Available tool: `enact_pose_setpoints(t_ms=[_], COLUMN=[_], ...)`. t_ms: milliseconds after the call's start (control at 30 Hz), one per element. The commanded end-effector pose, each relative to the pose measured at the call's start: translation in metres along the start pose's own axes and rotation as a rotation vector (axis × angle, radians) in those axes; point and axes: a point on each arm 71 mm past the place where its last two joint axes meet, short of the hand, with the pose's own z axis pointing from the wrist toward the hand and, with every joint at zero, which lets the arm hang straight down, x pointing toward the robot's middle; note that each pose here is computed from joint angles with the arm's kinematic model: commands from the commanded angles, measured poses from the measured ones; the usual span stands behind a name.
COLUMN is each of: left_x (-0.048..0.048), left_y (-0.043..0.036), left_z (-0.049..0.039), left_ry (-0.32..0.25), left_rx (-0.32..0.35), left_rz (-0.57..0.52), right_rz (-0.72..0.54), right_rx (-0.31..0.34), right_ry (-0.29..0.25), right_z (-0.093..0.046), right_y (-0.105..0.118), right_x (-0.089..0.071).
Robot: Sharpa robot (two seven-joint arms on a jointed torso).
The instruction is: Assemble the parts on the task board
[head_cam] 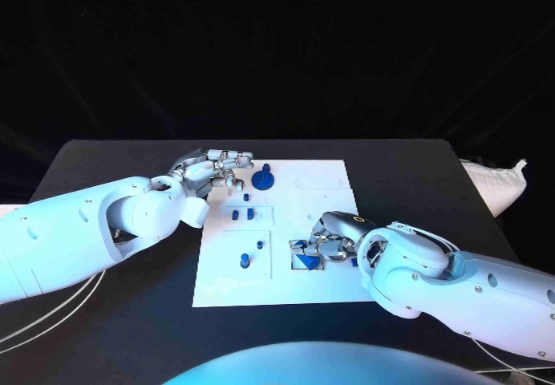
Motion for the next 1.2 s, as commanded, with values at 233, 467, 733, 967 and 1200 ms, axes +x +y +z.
enact_pose_setpoints(t_ms=[233, 467, 733, 967, 1200], left_x=[0.0022, 0.0019, 0.0014, 0.0016, 0.0014], left_y=[-0.0004, -0.0003, -0.0002, 0.0001, 0.0002], left_z=[-0.0001, -0.0002, -0.0005, -0.0002, -0.0001], left_ry=[0.022, 0.023, 0.024, 0.027, 0.027], left_rx=[0.001, 0.0, -0.003, -0.005, -0.006], left_rz=[-0.001, -0.002, -0.002, 0.001, 0.002], right_rz=[-0.06, -0.066, -0.074, -0.084, -0.061], right_rx=[-0.009, -0.02, -0.027, -0.025, -0.023], right_ry=[-0.02, -0.04, -0.029, -0.018, -0.054], right_z=[-0.0018, -0.0051, -0.0098, -0.0084, -0.0096], right_y=[0.002, 0.0032, 0.0025, 0.0015, -0.0013], right_x=[-0.0009, -0.003, -0.0033, -0.002, -0.005])
